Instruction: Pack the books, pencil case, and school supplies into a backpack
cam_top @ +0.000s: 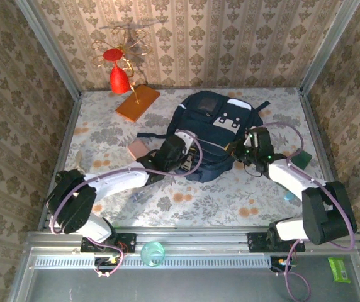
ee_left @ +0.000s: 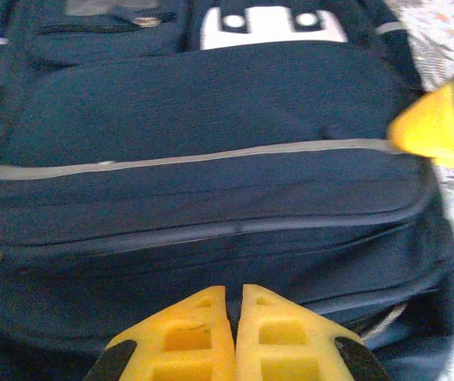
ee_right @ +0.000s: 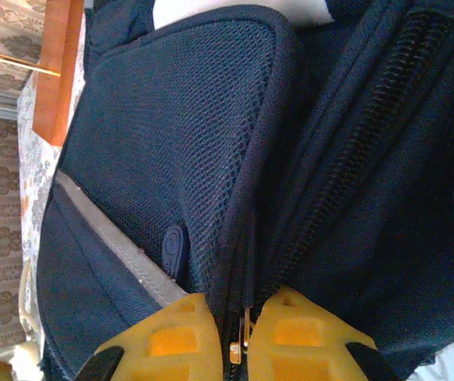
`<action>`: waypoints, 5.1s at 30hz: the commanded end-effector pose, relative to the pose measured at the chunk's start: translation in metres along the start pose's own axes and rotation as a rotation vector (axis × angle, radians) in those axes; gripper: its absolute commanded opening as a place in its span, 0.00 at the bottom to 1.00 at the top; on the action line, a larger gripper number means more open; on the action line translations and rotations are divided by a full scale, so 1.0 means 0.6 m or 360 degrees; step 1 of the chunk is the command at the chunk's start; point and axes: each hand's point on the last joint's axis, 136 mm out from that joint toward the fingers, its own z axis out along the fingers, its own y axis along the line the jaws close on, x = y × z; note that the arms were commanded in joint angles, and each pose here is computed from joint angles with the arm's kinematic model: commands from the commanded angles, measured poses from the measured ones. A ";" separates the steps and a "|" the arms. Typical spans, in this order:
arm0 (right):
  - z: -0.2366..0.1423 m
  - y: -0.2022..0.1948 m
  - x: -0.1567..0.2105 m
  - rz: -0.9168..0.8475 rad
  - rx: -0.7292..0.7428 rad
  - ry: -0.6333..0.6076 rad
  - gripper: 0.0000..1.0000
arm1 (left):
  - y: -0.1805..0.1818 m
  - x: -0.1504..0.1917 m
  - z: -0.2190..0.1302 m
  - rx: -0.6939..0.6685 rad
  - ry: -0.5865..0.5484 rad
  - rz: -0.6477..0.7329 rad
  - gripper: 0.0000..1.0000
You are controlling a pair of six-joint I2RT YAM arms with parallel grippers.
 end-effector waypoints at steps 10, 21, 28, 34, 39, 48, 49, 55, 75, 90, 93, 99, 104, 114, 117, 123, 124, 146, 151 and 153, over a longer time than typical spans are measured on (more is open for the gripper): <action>-0.011 -0.002 -0.052 -0.0022 -0.0030 0.0111 0.10 | 0.087 -0.041 -0.052 -0.0143 -0.0165 -0.0104 0.00; -0.091 -0.045 -0.002 -0.0144 0.0329 0.0102 0.82 | -0.015 -0.081 -0.046 0.0079 -0.0255 -0.0147 0.00; -0.100 -0.030 0.097 -0.0040 0.0204 0.0167 1.00 | -0.020 -0.077 -0.040 0.0080 -0.0252 -0.0137 0.00; -0.065 0.017 0.127 0.0024 0.0010 0.0190 0.97 | -0.033 -0.072 -0.035 0.0096 -0.0231 -0.0103 0.00; -0.048 -0.004 0.118 -0.0001 0.0106 0.0122 0.76 | -0.040 -0.066 -0.037 0.0110 -0.0223 -0.0084 0.00; -0.062 -0.082 0.072 -0.0007 0.0304 0.0002 0.16 | -0.022 -0.045 -0.047 0.0044 -0.0199 -0.0037 0.00; -0.069 -0.089 0.066 -0.0005 0.0320 -0.0013 0.14 | -0.017 -0.045 -0.050 0.0025 -0.0201 -0.0035 0.00; -0.115 -0.129 0.026 0.0060 0.0390 -0.0125 0.08 | 0.042 -0.031 -0.068 -0.0100 -0.0206 -0.0071 0.00; -0.153 -0.131 -0.037 -0.0030 0.0440 -0.0213 0.58 | 0.044 -0.045 -0.058 0.0053 -0.0246 -0.0200 0.00; -0.075 0.161 0.113 -0.1565 -0.0053 -0.0063 0.67 | 0.018 -0.057 -0.066 0.0087 -0.0246 -0.0178 0.00; -0.059 0.192 0.148 -0.1743 -0.0119 -0.0047 0.60 | 0.017 -0.061 -0.068 0.0091 -0.0251 -0.0179 0.00; -0.022 0.206 0.173 -0.1845 -0.0093 -0.0006 0.50 | 0.012 -0.066 -0.070 0.0102 -0.0249 -0.0172 0.00; 0.010 0.196 0.166 -0.1881 0.0083 -0.0022 0.49 | 0.013 -0.066 -0.073 0.0095 -0.0246 -0.0168 0.00; 0.034 0.160 0.130 -0.1886 0.0408 -0.0159 0.17 | 0.028 -0.065 -0.085 0.0054 -0.0256 -0.0178 0.00; 0.024 0.150 0.127 -0.1867 0.0416 -0.0191 0.08 | 0.042 -0.064 -0.089 0.0023 -0.0269 -0.0194 0.00; -0.011 0.146 0.130 -0.1758 0.0283 -0.0215 0.00 | 0.081 -0.067 -0.094 -0.0050 -0.0295 -0.0230 0.00; -0.017 0.146 0.130 -0.1744 0.0263 -0.0216 0.00 | 0.089 -0.070 -0.094 -0.0065 -0.0302 -0.0233 0.00; -0.070 0.203 0.082 -0.1371 0.0048 -0.0309 0.00 | 0.240 -0.097 -0.017 -0.0239 -0.0309 -0.0305 0.27; -0.050 0.244 0.088 -0.1325 -0.0049 -0.0239 0.04 | 0.238 -0.088 -0.042 -0.0238 -0.0307 -0.0291 0.49; -0.034 0.252 0.098 -0.1315 -0.0074 -0.0176 0.07 | 0.234 -0.075 -0.053 -0.0232 -0.0299 -0.0313 0.54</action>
